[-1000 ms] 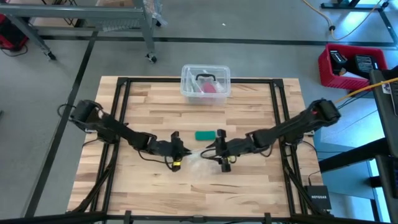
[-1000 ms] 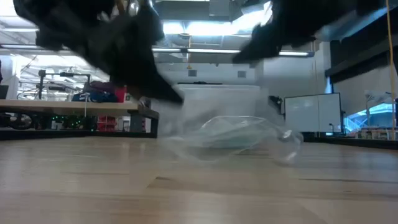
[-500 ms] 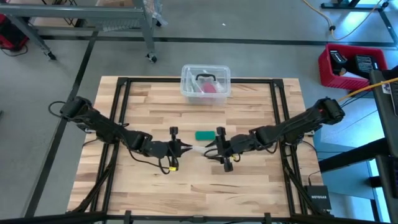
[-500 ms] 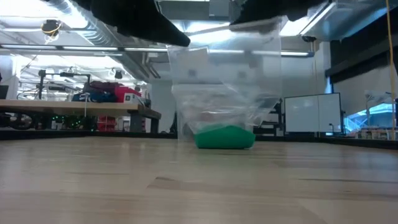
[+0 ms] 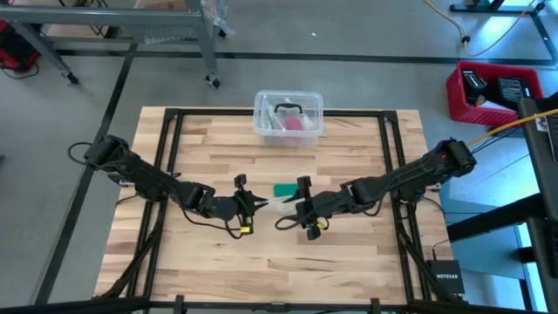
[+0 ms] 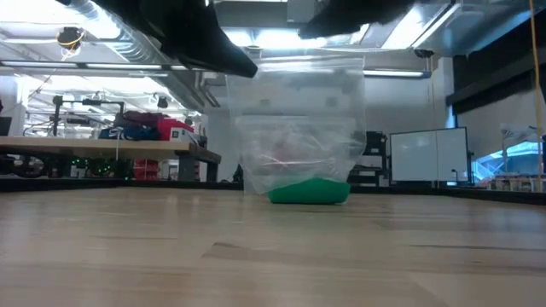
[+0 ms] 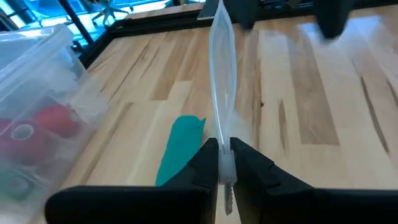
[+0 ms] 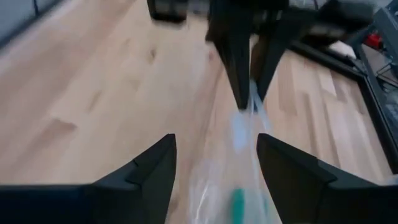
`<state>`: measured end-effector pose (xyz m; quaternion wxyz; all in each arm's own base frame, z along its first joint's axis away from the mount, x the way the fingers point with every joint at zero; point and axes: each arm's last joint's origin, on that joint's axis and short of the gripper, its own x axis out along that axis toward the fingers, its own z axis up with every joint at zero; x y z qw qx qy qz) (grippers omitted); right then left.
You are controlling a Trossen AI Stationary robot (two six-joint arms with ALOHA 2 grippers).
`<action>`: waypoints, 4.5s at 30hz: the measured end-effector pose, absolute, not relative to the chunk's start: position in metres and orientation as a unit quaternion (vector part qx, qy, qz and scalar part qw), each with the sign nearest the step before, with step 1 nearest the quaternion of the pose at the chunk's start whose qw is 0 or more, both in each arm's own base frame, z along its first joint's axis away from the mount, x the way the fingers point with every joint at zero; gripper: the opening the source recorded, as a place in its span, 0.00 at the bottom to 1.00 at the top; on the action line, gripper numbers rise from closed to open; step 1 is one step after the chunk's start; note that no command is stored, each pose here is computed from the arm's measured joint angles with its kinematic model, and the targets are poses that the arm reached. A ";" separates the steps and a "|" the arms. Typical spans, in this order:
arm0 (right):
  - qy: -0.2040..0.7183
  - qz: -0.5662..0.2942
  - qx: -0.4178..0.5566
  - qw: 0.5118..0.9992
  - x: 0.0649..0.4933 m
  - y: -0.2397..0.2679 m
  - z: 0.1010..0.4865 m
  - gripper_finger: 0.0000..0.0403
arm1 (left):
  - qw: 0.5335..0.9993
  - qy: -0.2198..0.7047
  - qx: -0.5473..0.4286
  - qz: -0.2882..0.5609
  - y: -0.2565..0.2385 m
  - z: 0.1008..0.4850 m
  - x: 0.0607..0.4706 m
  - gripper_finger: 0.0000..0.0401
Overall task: Roll bandage
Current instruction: Put the rolled bandage into the transparent zip bag
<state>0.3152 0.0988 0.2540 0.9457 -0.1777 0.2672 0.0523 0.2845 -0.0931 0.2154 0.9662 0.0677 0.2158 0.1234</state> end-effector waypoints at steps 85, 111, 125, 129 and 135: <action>0.297 0.028 -0.270 0.916 0.349 0.105 0.194 0.01 | 0.930 0.327 -0.167 0.016 -0.066 0.203 0.310 0.25; 0.237 0.034 -0.268 0.933 0.364 0.105 0.192 0.02 | 0.935 0.318 -0.041 0.149 -0.051 0.287 0.277 0.01; 0.223 0.060 -0.226 0.946 0.406 0.084 0.147 0.02 | 0.908 0.381 -0.048 0.166 -0.078 0.228 0.274 0.01; 0.220 0.075 -0.221 0.947 0.411 0.086 0.145 0.02 | 0.913 0.370 -0.042 0.166 -0.085 0.221 0.276 0.01; 0.221 0.082 -0.219 0.947 0.411 0.086 0.144 0.02 | 0.932 0.330 -0.010 0.148 -0.093 0.229 0.277 0.01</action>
